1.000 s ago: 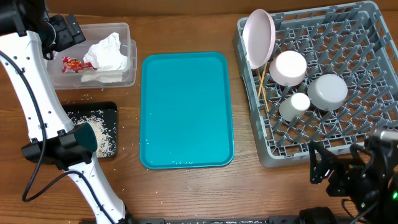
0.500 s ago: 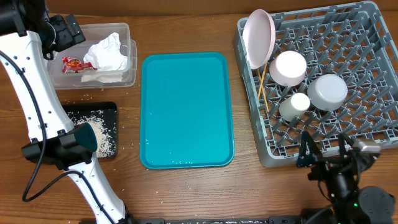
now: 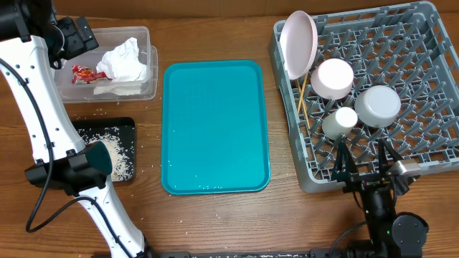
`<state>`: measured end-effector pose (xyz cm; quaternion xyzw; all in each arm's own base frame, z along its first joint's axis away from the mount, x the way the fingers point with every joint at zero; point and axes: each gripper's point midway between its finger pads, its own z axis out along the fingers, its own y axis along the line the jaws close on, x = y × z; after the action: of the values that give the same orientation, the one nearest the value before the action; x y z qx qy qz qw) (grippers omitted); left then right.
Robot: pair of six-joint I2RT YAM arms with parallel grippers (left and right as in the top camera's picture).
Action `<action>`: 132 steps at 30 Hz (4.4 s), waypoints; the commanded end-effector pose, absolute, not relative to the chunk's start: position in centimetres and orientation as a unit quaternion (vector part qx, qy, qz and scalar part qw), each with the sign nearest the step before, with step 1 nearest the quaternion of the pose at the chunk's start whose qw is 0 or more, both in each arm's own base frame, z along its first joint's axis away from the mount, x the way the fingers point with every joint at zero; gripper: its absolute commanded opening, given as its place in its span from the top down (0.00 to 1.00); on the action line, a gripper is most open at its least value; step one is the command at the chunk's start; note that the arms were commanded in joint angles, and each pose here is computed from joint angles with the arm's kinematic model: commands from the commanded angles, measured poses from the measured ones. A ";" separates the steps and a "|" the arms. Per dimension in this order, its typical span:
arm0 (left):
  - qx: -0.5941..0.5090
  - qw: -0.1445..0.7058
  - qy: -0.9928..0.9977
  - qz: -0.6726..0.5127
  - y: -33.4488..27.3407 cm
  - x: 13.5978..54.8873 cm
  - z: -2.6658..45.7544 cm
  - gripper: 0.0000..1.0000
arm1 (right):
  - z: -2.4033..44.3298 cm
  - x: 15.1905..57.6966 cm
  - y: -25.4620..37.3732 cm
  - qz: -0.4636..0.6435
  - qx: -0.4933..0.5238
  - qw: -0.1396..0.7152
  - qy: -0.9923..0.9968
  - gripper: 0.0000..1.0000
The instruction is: Sort waste into correct bins and load items into the dishwasher
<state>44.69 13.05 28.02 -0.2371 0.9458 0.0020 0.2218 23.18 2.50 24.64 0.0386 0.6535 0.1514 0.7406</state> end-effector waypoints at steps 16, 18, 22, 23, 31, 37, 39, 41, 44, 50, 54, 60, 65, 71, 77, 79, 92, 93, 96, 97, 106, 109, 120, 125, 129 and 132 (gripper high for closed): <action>-0.226 0.232 0.946 0.002 12.8 44.5 28.8 0.00 | 20.5 24.4 1.9 0.136 0.050 0.736 0.661 0.00; -0.226 0.232 0.946 0.002 12.8 44.5 28.8 0.00 | 19.2 24.5 2.1 0.123 0.036 0.720 0.682 0.00; -0.226 0.232 0.946 0.002 12.8 44.5 28.8 0.00 | 17.8 24.3 3.4 0.100 -0.038 0.704 0.702 0.00; -0.226 0.232 0.946 0.002 12.8 44.5 28.8 0.00 | 17.6 24.2 3.9 0.097 -0.060 0.701 0.704 0.00; -0.226 0.232 0.946 0.002 12.8 44.5 28.8 0.00 | 17.2 24.5 2.6 0.042 -0.064 0.700 0.710 0.00; -0.226 0.232 0.946 0.002 12.8 44.5 28.8 0.00 | 17.2 24.5 2.4 0.069 -0.026 0.698 0.712 0.00; -0.227 0.232 0.946 0.002 12.8 44.5 28.8 0.00 | 17.0 24.6 1.1 0.083 0.042 0.694 0.714 0.00; -0.226 0.232 0.946 0.002 12.8 44.5 28.8 0.00 | 17.0 24.6 0.4 0.092 0.079 0.692 0.711 0.00; -0.226 0.232 0.946 0.002 12.8 44.5 28.8 0.00 | 16.9 24.6 0.5 0.086 0.072 0.693 0.712 0.00; -0.226 0.232 0.946 0.002 12.8 44.5 28.8 0.00 | 16.9 24.6 0.6 0.054 0.033 0.696 0.715 0.00; -0.226 0.232 0.946 0.002 12.8 44.5 28.8 0.00 | 17.0 24.6 0.6 0.053 0.031 0.696 0.715 0.00; -0.226 0.232 0.946 0.002 12.8 44.5 28.8 0.00 | 17.0 24.6 0.6 0.053 0.031 0.696 0.715 0.00; -0.226 0.232 0.946 0.002 12.8 44.5 28.8 0.00 | 17.0 24.6 0.6 0.053 0.031 0.696 0.715 0.00; -0.226 0.232 0.946 0.002 12.8 44.5 28.8 0.00 | 17.0 24.6 0.6 0.053 0.031 0.696 0.715 0.00; -0.226 0.232 0.946 0.002 12.8 44.5 28.8 0.00 | 17.0 24.6 0.6 0.053 0.031 0.696 0.715 0.00; -0.226 0.232 0.946 0.002 12.8 44.5 28.8 0.00 | 17.0 24.6 0.6 0.053 0.031 0.696 0.715 0.00; -0.221 0.216 0.951 0.006 12.8 44.0 28.2 0.00 | 17.0 24.6 0.6 0.053 0.031 0.696 0.715 0.00; -0.220 0.210 0.953 0.006 12.6 43.8 27.9 0.00 | 17.0 24.6 0.6 0.053 0.031 0.696 0.715 0.00; -0.205 0.205 0.957 0.003 11.3 43.6 27.2 0.00 | 17.0 24.6 0.6 0.053 0.031 0.696 0.715 0.00; -0.192 0.213 0.958 0.003 10.6 43.6 27.2 0.00 | 17.0 24.6 0.6 0.053 0.031 0.696 0.715 0.00; -0.104 0.303 0.947 -0.017 2.8 40.6 27.0 0.00 | 17.0 24.6 0.6 0.053 0.031 0.696 0.715 0.00; -0.082 0.303 0.949 -0.024 0.8 37.5 25.2 0.00 | 17.0 24.6 0.6 0.053 0.031 0.696 0.715 0.00; -0.097 0.305 0.947 -0.034 -0.1 25.0 16.0 0.00 | 17.0 24.6 0.6 0.053 0.031 0.696 0.715 0.00; -0.084 0.392 0.916 -0.022 0.4 24.7 15.0 0.00 | 17.0 24.6 0.6 0.053 0.031 0.696 0.715 0.00; -0.078 0.456 0.886 -0.026 0.4 24.9 14.2 0.00 | 17.0 24.6 0.6 0.053 0.031 0.696 0.715 0.00; -0.077 0.495 0.865 -0.030 0.4 24.9 13.7 0.00 | 17.0 24.6 0.6 0.053 0.031 0.696 0.715 0.00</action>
<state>25.32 0.27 14.77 -0.0830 0.8755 -0.0372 0.4746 24.62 0.86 17.16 0.0281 0.7161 0.0580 0.6950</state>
